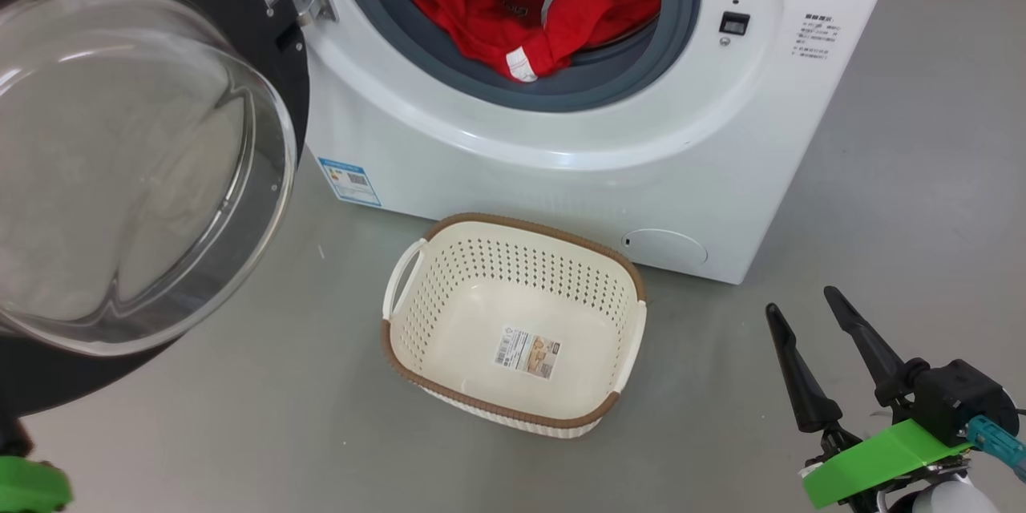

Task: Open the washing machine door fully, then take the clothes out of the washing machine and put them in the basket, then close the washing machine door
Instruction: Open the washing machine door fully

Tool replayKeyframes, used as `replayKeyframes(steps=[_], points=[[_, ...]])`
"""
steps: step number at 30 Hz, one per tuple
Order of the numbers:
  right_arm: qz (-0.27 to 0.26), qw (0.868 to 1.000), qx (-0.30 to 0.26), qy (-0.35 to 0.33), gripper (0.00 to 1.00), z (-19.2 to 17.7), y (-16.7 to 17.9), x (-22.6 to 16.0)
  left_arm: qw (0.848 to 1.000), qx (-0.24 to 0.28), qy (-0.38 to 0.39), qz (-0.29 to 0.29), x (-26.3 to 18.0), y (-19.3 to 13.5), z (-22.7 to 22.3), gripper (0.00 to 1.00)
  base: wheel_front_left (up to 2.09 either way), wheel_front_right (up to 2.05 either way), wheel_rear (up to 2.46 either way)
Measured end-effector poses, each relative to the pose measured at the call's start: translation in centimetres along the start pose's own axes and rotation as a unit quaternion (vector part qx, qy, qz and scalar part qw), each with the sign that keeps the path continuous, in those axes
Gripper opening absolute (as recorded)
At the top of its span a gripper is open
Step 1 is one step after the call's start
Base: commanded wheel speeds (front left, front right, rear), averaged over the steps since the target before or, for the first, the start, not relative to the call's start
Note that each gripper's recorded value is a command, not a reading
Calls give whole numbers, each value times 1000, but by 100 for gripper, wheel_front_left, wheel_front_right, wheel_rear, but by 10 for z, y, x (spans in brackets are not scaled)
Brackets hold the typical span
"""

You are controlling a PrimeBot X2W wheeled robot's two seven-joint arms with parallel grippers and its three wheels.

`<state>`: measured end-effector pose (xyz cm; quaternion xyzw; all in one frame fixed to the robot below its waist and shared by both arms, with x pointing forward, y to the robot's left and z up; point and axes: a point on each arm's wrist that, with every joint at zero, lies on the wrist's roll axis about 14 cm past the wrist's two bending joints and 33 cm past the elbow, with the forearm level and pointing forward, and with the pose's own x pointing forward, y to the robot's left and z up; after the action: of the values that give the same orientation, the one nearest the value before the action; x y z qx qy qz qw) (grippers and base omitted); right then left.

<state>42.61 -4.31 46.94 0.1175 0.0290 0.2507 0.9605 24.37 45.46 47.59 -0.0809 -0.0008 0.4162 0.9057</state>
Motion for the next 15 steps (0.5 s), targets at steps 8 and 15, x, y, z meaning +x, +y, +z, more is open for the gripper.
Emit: replayKeyframes(steps=[8,15], points=[[-5,1000,-2,-12,100,10,2,-7,997,-1,-1,-75,-31,-39,-9,100,0,0,0],[-30,999,-4,-17,100,15,-10,-22,986,8,7,-164,-56,-90,-19,100,0,0,0]])
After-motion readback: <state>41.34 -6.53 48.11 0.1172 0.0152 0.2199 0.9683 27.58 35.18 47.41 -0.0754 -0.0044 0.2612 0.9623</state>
